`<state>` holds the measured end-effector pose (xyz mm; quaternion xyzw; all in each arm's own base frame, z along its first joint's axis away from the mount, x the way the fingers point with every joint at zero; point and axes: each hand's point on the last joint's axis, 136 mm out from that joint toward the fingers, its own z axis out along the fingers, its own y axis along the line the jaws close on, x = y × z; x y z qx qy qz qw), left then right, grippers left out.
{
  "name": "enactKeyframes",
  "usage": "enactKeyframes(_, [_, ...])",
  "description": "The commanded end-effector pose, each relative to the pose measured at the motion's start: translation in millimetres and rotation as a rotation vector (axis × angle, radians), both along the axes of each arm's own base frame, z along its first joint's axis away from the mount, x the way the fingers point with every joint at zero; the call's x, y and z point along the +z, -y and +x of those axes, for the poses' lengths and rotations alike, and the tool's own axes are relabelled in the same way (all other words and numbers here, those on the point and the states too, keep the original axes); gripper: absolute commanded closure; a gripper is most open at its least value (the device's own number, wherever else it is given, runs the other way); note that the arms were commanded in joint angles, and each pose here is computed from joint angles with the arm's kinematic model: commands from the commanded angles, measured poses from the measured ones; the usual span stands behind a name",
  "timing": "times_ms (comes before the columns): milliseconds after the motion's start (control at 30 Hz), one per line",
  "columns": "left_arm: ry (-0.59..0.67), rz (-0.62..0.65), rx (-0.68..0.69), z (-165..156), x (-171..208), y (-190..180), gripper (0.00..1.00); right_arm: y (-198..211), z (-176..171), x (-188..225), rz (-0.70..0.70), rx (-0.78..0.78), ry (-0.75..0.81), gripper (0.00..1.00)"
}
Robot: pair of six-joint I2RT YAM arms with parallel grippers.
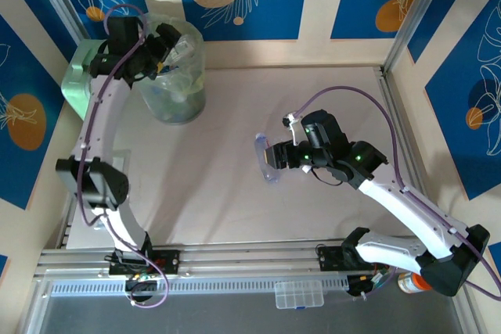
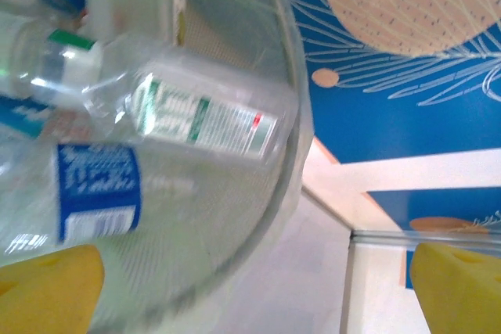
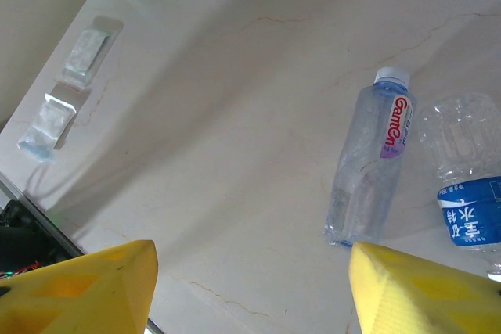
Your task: Put the plastic bottles in the bin
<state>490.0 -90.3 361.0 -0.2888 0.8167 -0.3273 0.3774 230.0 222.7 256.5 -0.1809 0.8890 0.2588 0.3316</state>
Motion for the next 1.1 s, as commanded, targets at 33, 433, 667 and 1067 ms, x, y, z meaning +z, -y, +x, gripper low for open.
enactKeyframes(33, [0.072, 0.119, -0.053, -48, 16, 17, 0.00, -2, 6, 2, -0.011, -0.012, -0.004, 0.34])
enactKeyframes(433, [-0.151, 0.195, -0.268, -166, -135, 75, 0.00, -4, 41, -75, -0.256, -0.146, -0.223, 0.34])
enactKeyframes(667, [-0.209, 0.218, -0.279, -199, -181, 60, 0.00, -2, 54, -133, -0.407, -0.223, -0.346, 0.30])
enactKeyframes(1067, [-0.266, 0.261, -0.252, -214, -219, 45, 0.00, 0, 56, -198, -0.506, -0.246, -0.450, 0.27])
